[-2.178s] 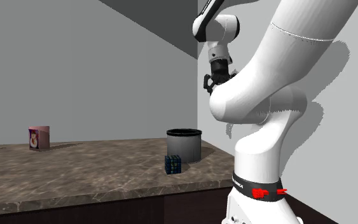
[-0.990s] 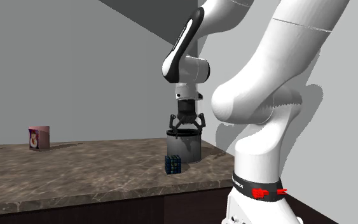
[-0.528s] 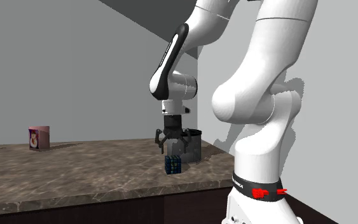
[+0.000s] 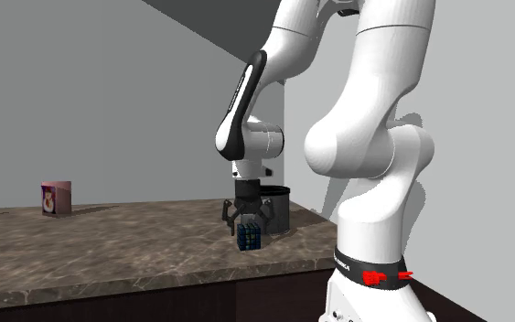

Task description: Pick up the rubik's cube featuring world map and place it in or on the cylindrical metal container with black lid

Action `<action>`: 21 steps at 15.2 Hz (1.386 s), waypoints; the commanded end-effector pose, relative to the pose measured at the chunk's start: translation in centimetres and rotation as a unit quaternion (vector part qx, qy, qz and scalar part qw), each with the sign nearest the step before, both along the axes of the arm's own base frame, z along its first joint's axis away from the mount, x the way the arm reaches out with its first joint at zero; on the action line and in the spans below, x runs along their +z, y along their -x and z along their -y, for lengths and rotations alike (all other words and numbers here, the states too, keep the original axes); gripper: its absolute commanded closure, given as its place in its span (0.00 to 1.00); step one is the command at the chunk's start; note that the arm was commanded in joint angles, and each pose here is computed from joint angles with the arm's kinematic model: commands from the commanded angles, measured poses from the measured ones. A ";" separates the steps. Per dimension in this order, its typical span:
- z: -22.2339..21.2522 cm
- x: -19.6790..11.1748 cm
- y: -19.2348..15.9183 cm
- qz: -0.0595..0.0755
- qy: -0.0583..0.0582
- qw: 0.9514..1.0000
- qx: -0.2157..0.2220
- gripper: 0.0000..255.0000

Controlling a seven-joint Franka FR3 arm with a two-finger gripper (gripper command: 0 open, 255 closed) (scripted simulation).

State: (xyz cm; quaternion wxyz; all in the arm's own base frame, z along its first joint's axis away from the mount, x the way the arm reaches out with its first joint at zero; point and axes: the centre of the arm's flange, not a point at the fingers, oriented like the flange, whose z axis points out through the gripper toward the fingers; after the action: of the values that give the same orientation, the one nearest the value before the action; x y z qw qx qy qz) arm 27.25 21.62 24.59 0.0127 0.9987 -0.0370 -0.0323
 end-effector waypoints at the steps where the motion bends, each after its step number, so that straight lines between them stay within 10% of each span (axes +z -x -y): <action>1: 0.0 -0.4 0.0 0.000 0.000 1.000 0.000 0.00; 7: 0.0 -0.4 0.0 0.000 0.000 1.000 0.000 0.00; 8: 0.0 -0.4 0.0 0.000 0.000 1.000 0.000 1.00; 21: 0.0 1.7 0.0 0.000 0.000 1.000 0.000 1.00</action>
State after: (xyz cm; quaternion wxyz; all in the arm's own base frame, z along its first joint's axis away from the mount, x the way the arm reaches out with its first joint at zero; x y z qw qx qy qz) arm 27.35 21.54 25.79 0.0123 0.9987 -0.0369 -0.0317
